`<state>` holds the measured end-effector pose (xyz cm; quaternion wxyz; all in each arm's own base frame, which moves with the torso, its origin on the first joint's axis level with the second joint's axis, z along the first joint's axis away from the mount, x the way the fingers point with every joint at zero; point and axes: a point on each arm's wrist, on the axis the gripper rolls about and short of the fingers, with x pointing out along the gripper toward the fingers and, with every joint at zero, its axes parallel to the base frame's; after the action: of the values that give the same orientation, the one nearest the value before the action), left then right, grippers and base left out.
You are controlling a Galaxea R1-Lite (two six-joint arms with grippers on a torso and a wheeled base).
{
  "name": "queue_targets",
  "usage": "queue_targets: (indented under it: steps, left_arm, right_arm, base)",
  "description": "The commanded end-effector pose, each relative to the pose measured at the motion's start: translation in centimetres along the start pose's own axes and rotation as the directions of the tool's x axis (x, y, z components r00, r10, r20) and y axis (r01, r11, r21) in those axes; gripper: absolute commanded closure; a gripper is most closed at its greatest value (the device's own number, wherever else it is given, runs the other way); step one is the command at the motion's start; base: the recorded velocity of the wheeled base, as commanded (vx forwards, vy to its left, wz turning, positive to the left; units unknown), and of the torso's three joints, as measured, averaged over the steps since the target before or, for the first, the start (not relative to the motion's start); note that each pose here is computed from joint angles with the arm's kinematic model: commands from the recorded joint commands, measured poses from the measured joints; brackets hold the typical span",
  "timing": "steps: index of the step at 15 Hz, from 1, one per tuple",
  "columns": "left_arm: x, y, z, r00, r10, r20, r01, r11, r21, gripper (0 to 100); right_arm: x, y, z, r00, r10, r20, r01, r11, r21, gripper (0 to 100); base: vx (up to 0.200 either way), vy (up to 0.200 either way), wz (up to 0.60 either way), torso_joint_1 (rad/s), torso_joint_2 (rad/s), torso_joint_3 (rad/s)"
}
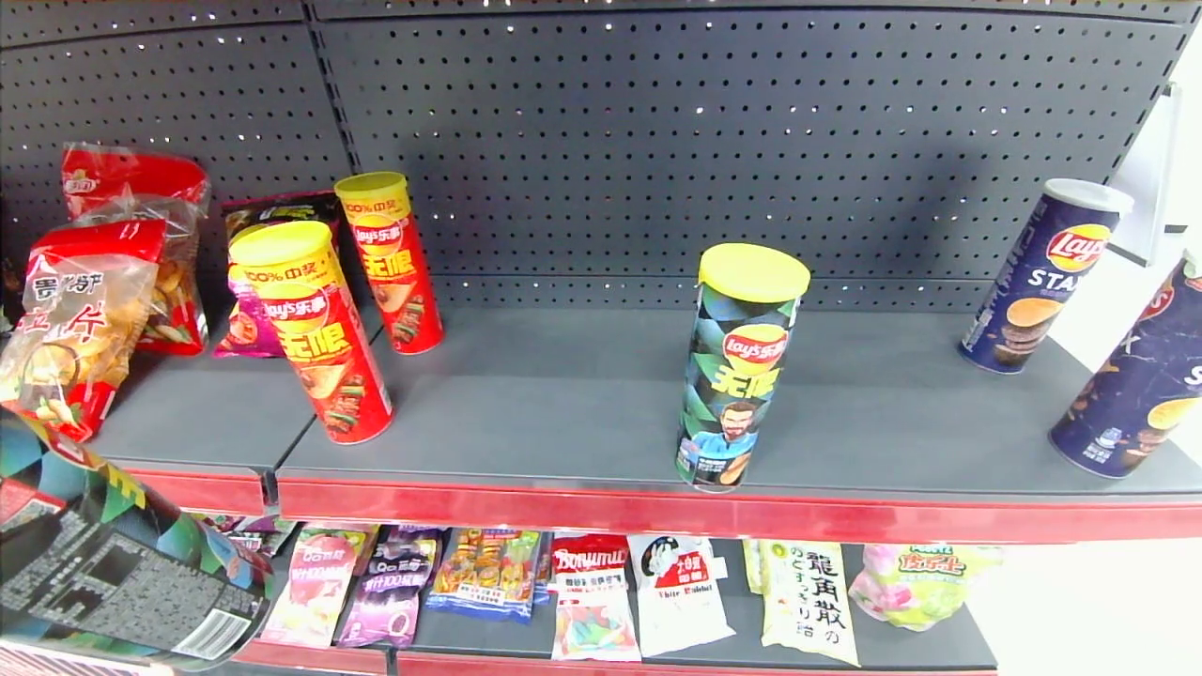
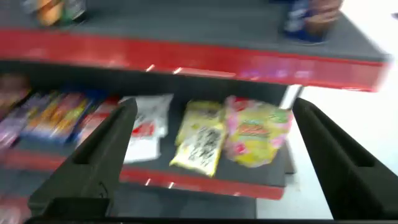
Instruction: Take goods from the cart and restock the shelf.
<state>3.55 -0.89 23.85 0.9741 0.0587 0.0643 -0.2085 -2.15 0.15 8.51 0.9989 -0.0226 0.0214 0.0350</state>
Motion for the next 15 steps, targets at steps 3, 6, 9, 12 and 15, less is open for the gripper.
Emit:
queue_targets:
  steps: [3, 6, 9, 12, 15]
  left_arm:
    - [-0.19, -0.08, 0.04, 1.0, 0.0, 0.009, 0.0, 1.0, 0.002, 100]
    - [0.07, 0.04, 0.08, 1.0, -0.003, 0.001, 0.003, 1.0, -0.011, 100]
    - [0.45, 0.24, 0.27, 1.0, -0.001, 0.013, 0.001, 1.0, -0.007, 100]
    - [0.5, 0.27, 0.31, 1.0, -0.001, 0.012, 0.001, 1.0, -0.007, 100]
    - [0.56, 0.3, 0.4, 1.0, 0.0, 0.016, 0.0, 1.0, -0.006, 100]
  right_arm:
    - [-0.11, -0.09, -0.89, 0.998, -0.057, 0.034, 0.056, 0.998, 0.029, 0]
    - [-0.1, -0.1, -0.96, 0.997, -0.063, 0.034, 0.062, 0.998, 0.034, 0]
    - [-0.1, -0.1, -0.96, 0.997, -0.063, 0.034, 0.062, 0.998, 0.034, 0]
    - [-0.1, -0.1, -0.96, 0.997, -0.063, 0.034, 0.062, 0.998, 0.034, 0]
    - [-0.1, -0.1, -0.96, 0.997, -0.063, 0.034, 0.062, 0.998, 0.034, 0]
  base:
    - [0.0, 0.0, 0.0, 0.0, 0.0, 0.0]
    - [0.0, 0.0, 0.0, 0.0, 0.0, 0.0]
    - [0.0, 0.0, 0.0, 0.0, 0.0, 0.0]
    - [0.0, 0.0, -0.6, 0.001, 0.01, 0.002]
    - [0.0, 0.0, -0.6, 0.009, 0.0, 0.001]
